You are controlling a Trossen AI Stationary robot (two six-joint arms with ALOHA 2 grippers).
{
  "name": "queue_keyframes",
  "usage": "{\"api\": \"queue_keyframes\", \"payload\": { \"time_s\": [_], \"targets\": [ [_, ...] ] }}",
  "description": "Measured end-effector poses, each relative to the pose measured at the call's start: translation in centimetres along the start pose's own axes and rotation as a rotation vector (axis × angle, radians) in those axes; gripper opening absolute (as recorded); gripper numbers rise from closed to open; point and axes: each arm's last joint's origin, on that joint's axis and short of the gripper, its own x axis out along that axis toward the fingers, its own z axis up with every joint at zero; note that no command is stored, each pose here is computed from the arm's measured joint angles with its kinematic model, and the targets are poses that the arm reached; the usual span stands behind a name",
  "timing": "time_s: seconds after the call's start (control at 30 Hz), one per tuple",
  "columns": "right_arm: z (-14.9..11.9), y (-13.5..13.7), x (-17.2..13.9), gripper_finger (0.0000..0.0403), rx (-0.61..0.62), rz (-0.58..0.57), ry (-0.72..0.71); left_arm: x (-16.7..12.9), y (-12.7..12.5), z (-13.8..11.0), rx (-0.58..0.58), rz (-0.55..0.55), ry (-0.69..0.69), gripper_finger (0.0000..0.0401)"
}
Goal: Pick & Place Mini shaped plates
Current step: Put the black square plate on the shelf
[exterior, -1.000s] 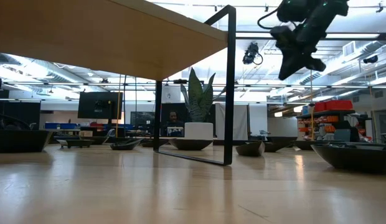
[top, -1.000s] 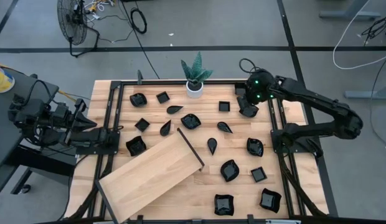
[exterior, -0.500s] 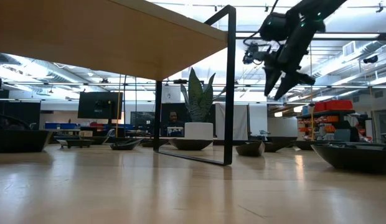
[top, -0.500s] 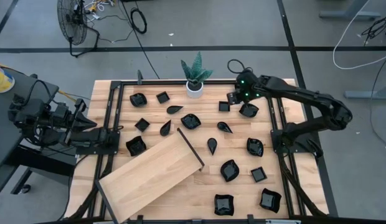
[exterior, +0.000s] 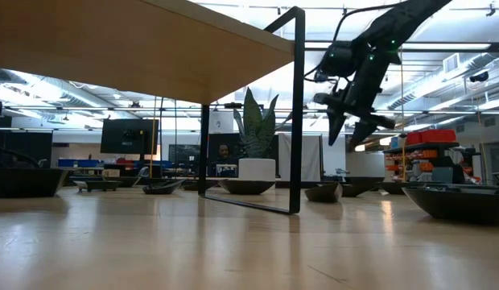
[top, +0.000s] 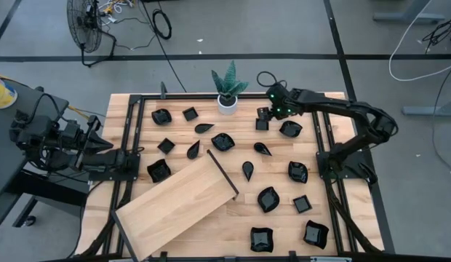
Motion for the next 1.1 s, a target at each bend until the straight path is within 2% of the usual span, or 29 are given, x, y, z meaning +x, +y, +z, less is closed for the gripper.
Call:
{"api": "queue_keyframes", "payload": {
  "time_s": [0.4, 0.7, 1.1],
  "targets": [
    [-2.0, -2.0, 3.1, 0.0217, 0.155, -0.005, -0.022, 0.0, 0.0, 0.0, 0.000, 0.000, 0.000, 0.0018],
    [-2.5, -2.9, 4.0, 0.0212, 0.173, -0.002, -0.040, 0.0, 0.0, 0.0, 0.000, 0.000, 0.000, 0.0018],
    [-2.5, -3.6, 6.7, 0.0212, 0.182, -0.056, 0.020, 0.0, 0.0, 0.0, 0.000, 0.000, 0.000, 0.0018]
  ]
}}
